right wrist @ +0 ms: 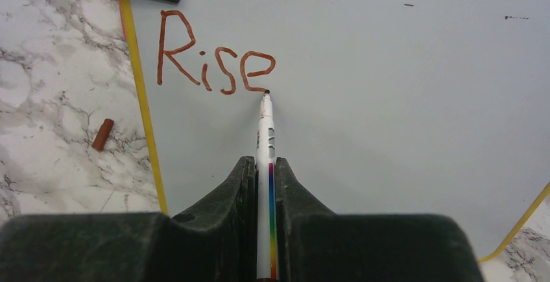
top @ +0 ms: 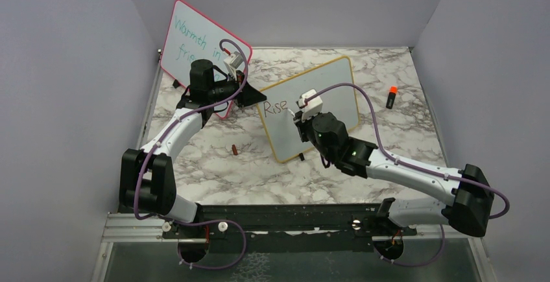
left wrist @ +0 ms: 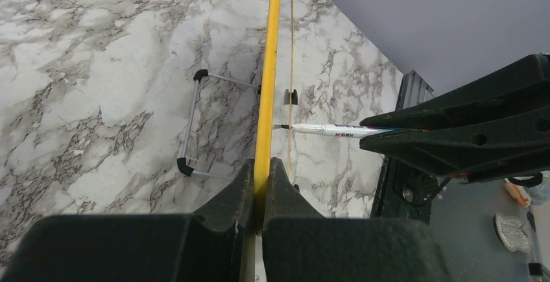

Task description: Write a sentence on the whiteboard

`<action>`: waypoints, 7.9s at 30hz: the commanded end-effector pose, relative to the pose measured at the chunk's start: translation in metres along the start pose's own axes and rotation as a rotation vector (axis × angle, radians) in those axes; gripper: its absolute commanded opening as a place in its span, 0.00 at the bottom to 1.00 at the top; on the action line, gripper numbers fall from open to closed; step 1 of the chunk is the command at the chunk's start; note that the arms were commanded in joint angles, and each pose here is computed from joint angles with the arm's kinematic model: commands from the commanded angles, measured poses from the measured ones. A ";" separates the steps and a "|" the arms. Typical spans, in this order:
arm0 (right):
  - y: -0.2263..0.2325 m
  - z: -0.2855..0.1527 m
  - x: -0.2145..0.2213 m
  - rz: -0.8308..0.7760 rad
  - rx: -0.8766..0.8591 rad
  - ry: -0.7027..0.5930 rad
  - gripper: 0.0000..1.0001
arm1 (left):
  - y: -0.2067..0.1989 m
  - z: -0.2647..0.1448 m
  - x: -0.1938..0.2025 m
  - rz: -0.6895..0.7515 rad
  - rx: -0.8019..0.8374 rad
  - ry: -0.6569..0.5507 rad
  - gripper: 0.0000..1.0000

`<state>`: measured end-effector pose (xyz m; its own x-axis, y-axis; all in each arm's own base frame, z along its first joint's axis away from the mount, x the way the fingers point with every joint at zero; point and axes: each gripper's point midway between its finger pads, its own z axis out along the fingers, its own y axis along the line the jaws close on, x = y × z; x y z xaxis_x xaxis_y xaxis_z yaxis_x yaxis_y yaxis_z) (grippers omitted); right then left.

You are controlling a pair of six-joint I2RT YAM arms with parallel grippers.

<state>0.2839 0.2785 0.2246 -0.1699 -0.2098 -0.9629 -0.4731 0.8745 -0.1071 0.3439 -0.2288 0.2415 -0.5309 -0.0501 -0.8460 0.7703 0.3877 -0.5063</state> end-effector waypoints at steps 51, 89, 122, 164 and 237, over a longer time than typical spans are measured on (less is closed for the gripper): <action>-0.050 -0.029 -0.026 0.008 0.116 -0.090 0.01 | 0.005 0.004 0.026 -0.031 -0.010 0.078 0.00; -0.066 -0.006 -0.026 0.001 0.079 -0.140 0.01 | 0.008 0.005 0.029 -0.036 -0.013 0.091 0.00; -0.056 0.008 -0.025 -0.016 0.016 -0.126 0.01 | 0.007 0.005 0.027 -0.030 -0.011 0.090 0.00; -0.074 -0.006 -0.016 -0.021 0.090 -0.092 0.01 | 0.009 0.005 0.026 -0.019 -0.020 0.088 0.00; -0.081 -0.004 0.003 0.002 0.099 -0.023 0.01 | 0.011 0.005 0.031 -0.033 -0.026 0.104 0.00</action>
<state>0.3174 0.2076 0.2285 -0.1484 -0.2142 -0.9655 -0.3943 0.9081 -0.1408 0.3446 -0.2281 0.2402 -0.5342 -0.0259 -0.8450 0.7715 0.3936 -0.4998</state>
